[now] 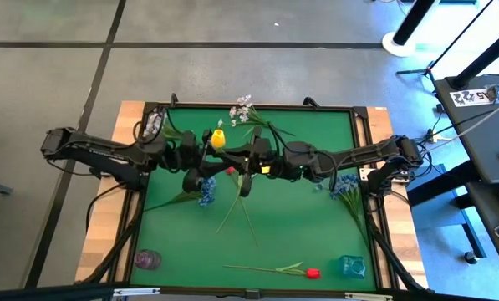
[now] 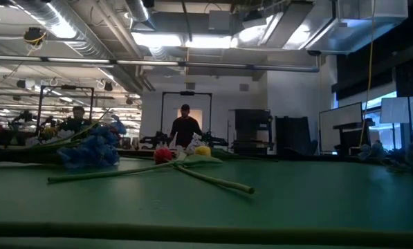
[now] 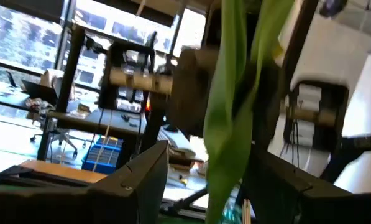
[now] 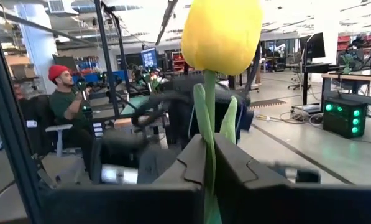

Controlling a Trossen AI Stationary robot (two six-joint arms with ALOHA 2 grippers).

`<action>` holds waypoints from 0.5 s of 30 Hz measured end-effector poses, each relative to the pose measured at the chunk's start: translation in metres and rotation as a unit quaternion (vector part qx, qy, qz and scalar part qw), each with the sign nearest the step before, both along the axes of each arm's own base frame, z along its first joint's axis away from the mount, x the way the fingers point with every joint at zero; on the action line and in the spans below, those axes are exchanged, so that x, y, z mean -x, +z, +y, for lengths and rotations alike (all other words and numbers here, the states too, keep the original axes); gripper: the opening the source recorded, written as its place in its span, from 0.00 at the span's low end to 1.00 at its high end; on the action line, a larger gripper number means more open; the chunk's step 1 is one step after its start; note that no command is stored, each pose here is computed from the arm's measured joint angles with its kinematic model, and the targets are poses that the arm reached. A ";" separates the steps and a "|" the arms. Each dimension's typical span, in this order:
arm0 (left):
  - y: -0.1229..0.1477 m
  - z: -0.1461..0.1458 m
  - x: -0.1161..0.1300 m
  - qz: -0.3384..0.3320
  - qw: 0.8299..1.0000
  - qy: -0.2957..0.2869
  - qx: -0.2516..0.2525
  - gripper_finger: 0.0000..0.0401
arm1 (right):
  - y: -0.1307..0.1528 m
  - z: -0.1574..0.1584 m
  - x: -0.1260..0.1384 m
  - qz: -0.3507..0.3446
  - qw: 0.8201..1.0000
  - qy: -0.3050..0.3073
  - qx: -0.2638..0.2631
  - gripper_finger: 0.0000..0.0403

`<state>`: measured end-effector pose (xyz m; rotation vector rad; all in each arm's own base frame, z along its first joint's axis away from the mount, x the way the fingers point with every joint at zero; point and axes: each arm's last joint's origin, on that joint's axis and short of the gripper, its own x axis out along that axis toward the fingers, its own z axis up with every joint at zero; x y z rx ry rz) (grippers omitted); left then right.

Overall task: Sort flowers into vase by color
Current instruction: Put the top yellow tulip into the purple vase

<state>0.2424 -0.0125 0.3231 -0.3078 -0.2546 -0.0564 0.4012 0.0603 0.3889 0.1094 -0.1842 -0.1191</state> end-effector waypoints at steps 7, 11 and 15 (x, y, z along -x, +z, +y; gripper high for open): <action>-0.007 0.000 -0.002 0.047 0.999 0.003 0.004 0.30 | 0.000 0.000 0.000 0.000 1.000 -0.007 -0.003 0.16; -0.007 -0.002 -0.001 0.050 0.998 0.019 0.044 0.06 | 0.000 0.000 0.000 -0.001 1.000 -0.004 -0.003 0.26; 0.000 -0.004 0.006 0.034 0.999 0.011 0.016 0.04 | 0.011 0.002 0.009 -0.015 1.000 0.018 -0.004 0.37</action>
